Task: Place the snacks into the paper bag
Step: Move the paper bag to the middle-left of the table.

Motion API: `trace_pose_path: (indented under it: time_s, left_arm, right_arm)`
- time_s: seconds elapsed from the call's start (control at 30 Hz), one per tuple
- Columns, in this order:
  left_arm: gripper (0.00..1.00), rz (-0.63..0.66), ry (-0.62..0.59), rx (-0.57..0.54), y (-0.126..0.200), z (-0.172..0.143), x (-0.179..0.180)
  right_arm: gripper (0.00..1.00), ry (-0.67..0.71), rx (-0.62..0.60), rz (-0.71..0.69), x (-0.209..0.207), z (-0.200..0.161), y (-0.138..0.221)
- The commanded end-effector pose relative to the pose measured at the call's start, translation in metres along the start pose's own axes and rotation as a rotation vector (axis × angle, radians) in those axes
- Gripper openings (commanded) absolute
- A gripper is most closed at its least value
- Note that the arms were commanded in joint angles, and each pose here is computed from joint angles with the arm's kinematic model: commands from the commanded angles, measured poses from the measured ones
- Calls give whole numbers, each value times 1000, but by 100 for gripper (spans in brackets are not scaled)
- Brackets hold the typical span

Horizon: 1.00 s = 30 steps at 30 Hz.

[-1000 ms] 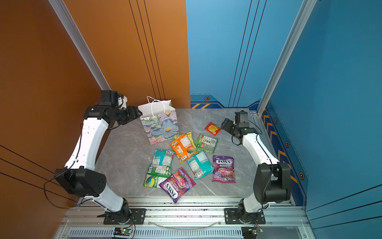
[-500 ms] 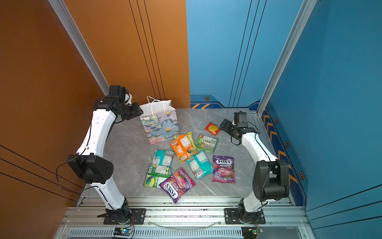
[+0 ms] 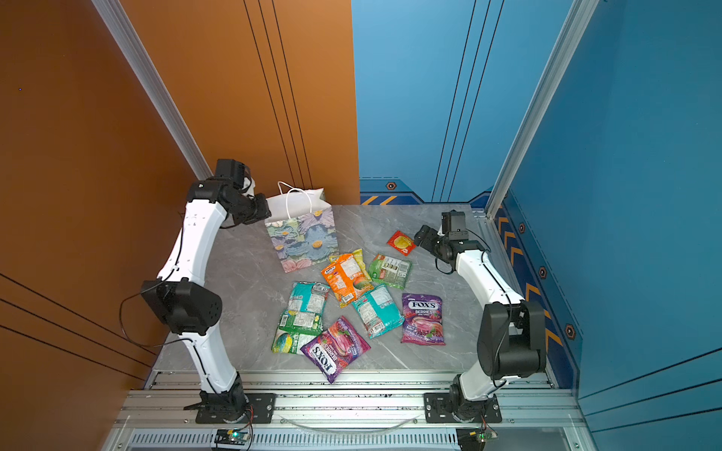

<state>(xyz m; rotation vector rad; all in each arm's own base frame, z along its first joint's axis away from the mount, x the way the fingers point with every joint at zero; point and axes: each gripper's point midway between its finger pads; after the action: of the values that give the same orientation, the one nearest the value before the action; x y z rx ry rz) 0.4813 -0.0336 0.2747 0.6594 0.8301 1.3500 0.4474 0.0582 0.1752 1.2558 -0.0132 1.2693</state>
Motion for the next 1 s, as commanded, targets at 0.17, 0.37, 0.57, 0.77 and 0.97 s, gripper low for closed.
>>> trace_pose_path:
  time_s: [0.17, 0.37, 0.57, 0.77, 0.97]
  left_arm:
    - [10, 56, -18, 23, 11, -6, 8]
    - [0, 77, -2, 35, 22, -18, 12]
    - [0, 104, 19, 19, 47, -30, 19]
    - [0, 133, 43, 15, 70, -54, 26]
    - [0, 143, 85, 34, 88, -92, 31]
  right_arm:
    - [91, -9, 38, -6, -2, -8, -7]
    - [91, -24, 51, 11, 0, -10, -11]
    - [90, -40, 83, 34, 5, -14, -19]
    - [90, -51, 125, 54, 9, -21, -28]
    - [89, -46, 149, 69, 16, -26, -33]
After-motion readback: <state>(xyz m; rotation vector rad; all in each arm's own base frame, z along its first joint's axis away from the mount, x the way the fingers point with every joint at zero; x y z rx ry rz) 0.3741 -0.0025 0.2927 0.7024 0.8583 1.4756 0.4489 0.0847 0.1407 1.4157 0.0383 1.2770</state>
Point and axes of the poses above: each gripper's point midway between its finger pads, its own y axis back along the fingers, its own x axis along the line the jaws close on, z = x × y, and after that the axes turned 15 degrees about -y, right-handed
